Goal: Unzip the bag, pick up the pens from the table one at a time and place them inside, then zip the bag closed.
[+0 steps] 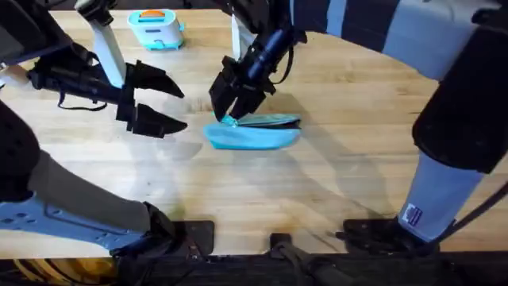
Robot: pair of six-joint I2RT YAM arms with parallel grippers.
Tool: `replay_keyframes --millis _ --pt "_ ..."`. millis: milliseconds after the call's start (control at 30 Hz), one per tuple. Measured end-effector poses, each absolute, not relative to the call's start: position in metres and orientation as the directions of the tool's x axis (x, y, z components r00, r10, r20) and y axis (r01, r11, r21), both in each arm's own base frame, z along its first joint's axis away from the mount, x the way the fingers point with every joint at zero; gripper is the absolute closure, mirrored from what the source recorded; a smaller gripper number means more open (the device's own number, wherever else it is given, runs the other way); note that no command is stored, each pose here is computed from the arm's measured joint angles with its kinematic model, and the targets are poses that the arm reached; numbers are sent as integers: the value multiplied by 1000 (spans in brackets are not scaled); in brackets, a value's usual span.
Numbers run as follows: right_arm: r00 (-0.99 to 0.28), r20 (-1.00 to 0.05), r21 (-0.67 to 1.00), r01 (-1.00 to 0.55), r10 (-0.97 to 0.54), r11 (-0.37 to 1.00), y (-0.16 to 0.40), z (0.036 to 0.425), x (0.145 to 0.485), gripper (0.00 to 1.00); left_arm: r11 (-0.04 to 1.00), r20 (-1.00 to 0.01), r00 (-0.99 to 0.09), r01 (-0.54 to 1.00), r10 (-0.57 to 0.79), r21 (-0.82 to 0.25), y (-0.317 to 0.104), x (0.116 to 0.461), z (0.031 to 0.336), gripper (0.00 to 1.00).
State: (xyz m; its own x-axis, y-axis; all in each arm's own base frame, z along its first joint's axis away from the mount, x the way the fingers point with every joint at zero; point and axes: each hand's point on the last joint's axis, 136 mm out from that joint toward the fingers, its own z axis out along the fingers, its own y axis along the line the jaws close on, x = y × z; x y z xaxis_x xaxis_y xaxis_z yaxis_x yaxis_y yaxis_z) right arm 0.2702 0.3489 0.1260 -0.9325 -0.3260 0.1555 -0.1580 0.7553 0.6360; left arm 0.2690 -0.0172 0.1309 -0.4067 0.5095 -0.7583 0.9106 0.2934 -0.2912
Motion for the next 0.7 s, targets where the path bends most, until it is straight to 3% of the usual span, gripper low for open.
replay_keyframes --millis 200,567,600,700 --pt "-930 137 617 -190 -342 763 345 123 271 968 292 -757 -412 909 507 -298 -18 268 132 8" --pt "-916 30 582 -309 -399 752 343 117 284 968 293 -758 -409 910 508 -294 -17 269 131 7" --pt "-906 -69 445 -402 -417 800 325 114 301 968 293 -759 -406 911 508 -291 -17 269 131 6" --pt "-897 -129 414 -435 -422 799 320 131 305 968 287 -761 -395 916 515 -281 -19 271 130 7"
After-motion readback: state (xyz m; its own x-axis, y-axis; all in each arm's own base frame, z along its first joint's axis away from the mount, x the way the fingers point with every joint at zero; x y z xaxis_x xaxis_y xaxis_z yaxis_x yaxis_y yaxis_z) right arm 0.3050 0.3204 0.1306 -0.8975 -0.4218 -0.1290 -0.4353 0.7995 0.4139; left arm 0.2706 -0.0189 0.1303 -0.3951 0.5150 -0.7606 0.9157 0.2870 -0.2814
